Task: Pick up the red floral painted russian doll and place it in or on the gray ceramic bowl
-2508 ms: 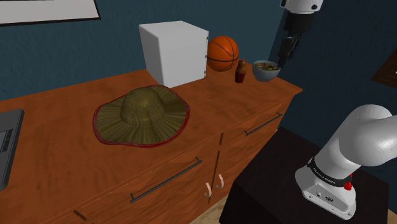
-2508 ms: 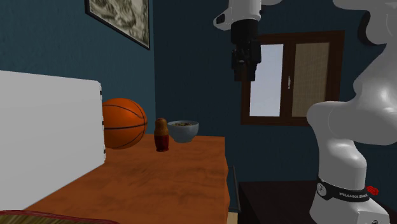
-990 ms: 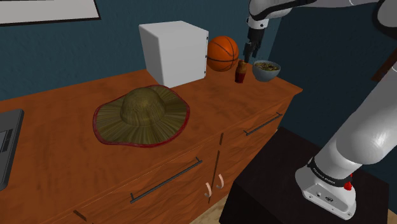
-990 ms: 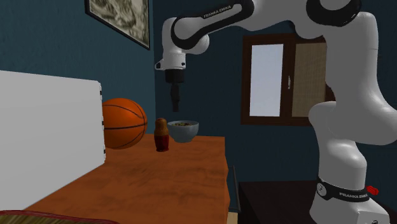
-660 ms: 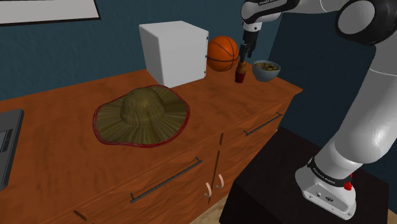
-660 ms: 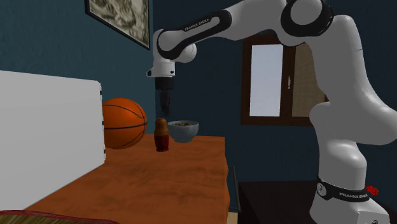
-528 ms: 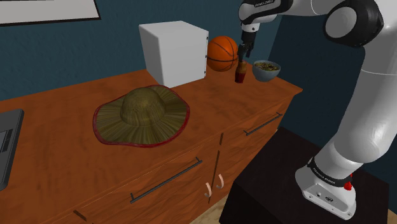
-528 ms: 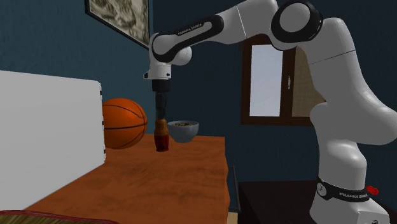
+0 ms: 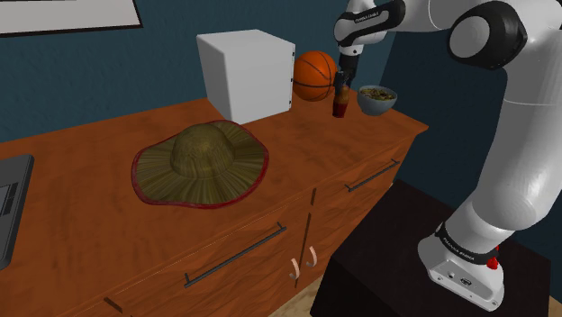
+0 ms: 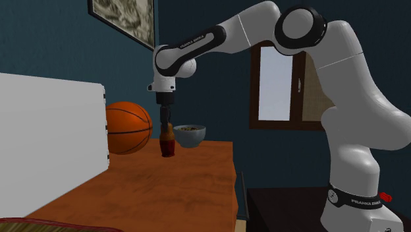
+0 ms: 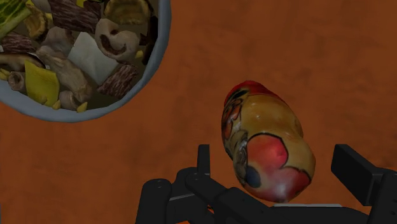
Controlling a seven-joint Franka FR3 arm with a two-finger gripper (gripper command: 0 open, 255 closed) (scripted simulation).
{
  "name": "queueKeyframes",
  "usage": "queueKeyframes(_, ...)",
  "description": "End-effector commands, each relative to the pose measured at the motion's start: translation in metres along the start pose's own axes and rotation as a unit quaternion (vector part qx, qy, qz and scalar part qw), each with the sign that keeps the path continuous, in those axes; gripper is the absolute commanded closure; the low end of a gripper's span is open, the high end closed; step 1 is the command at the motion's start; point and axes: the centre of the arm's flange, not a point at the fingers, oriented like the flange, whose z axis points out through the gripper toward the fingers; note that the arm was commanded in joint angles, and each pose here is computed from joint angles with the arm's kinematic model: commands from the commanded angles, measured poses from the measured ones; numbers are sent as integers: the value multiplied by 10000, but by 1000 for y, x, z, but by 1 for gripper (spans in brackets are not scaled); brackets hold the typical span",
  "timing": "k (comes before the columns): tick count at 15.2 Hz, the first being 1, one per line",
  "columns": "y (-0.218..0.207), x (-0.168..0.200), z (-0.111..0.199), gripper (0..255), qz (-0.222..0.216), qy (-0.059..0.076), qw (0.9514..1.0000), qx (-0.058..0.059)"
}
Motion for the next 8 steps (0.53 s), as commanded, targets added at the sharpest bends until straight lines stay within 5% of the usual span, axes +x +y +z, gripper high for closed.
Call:
queueKeyframes(1,-1,0,4,0,0,2,10000,-1)
queueKeyframes(7,-1,0,4,0,0,2,10000,-1)
queueKeyframes(8,-1,0,4,255,0,2,10000,-1)
